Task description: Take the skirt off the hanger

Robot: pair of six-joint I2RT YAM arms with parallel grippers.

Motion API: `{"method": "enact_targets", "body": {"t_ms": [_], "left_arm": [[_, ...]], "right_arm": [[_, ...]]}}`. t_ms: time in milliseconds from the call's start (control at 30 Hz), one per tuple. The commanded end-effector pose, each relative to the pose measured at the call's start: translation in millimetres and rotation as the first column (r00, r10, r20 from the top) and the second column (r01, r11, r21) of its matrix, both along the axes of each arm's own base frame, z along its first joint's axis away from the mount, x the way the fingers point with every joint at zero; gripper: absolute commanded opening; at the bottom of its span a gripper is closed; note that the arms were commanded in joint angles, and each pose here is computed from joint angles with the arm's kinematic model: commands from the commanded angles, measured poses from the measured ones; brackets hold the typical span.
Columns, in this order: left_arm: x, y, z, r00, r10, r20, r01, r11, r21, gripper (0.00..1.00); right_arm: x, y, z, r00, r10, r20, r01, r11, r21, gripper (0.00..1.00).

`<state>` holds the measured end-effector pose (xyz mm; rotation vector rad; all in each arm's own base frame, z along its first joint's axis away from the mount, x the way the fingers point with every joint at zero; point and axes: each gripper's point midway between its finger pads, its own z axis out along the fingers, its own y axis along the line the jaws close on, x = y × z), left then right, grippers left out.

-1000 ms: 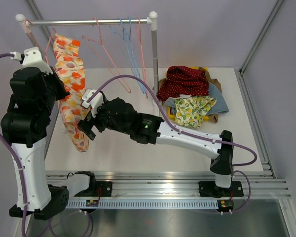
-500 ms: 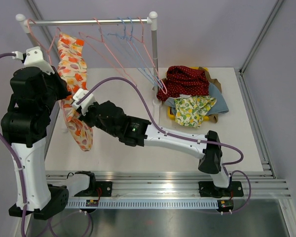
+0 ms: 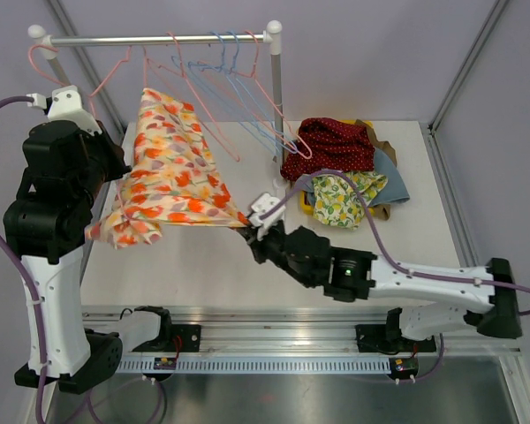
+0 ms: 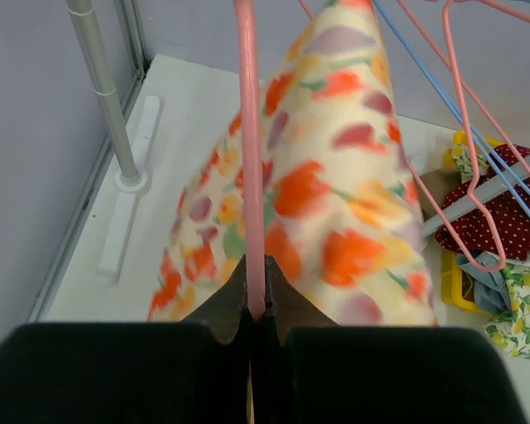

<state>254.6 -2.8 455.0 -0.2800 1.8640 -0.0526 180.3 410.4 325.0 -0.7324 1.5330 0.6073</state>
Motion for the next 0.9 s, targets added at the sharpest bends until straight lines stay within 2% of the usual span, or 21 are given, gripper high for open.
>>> {"method": "enact_targets", "body": {"t_ms": [0,100,200,433,500,567,600,633,700,733,767,800,833,867], "left_arm": [[-8,14,50,0.982,0.052,0.181,-0.057,0.998,0.022,0.00],[-5,14,50,0.982,0.056,0.179,-0.061,0.998,0.020,0.00],[-2,15,47,0.984,0.061,0.165,-0.065,0.998,0.021,0.00],[-4,22,39,0.985,0.091,0.144,-0.099,0.994,0.052,0.00],[-4,22,35,0.987,0.092,0.134,-0.100,0.993,0.055,0.00],[-4,22,32,0.988,0.092,0.128,-0.100,0.993,0.056,0.00],[-6,23,30,0.988,0.091,0.123,-0.099,0.993,0.059,0.00],[-6,23,28,0.988,0.095,0.122,-0.103,0.993,0.060,0.00],[-11,24,22,0.989,0.097,0.114,-0.104,0.993,0.056,0.00],[-13,23,19,0.989,0.093,0.111,-0.099,0.994,0.051,0.00],[-14,21,15,0.990,0.089,0.108,-0.094,0.995,0.038,0.00],[-19,20,7,0.992,0.082,0.099,-0.086,0.996,0.034,0.00],[-20,19,3,0.992,0.078,0.096,-0.081,0.996,0.027,0.00],[-22,18,-2,0.993,0.079,0.091,-0.081,0.997,0.019,0.00]], "right_arm": [[1,-76,-46,0.972,-0.206,-0.115,0.202,0.978,-0.039,0.00],[-6,-124,-53,0.950,-0.267,-0.162,0.267,0.964,-0.020,0.00],[-7,-165,-42,0.932,-0.319,-0.172,0.328,0.944,0.025,0.00],[-4,-228,1,0.912,-0.402,-0.087,0.409,0.907,0.096,0.00],[0,-231,26,0.907,-0.418,-0.049,0.420,0.899,0.126,0.00],[7,-226,49,0.896,-0.443,0.033,0.438,0.893,0.104,0.00],[8,-226,80,0.894,-0.445,0.053,0.435,0.890,0.139,0.00],[16,-213,83,0.880,-0.458,0.126,0.456,0.889,0.049,0.00],[28,-218,125,0.835,-0.511,0.201,0.515,0.856,0.038,0.00],[38,-206,128,0.824,-0.516,0.233,0.530,0.848,0.000,0.00],[44,-206,138,0.817,-0.520,0.248,0.536,0.844,0.003,0.00],[48,-206,162,0.824,-0.509,0.250,0.512,0.857,0.059,0.00],[70,-222,169,0.785,-0.566,0.252,0.568,0.820,0.072,0.00],[79,-228,177,0.774,-0.580,0.254,0.578,0.811,0.092,0.00]]}}
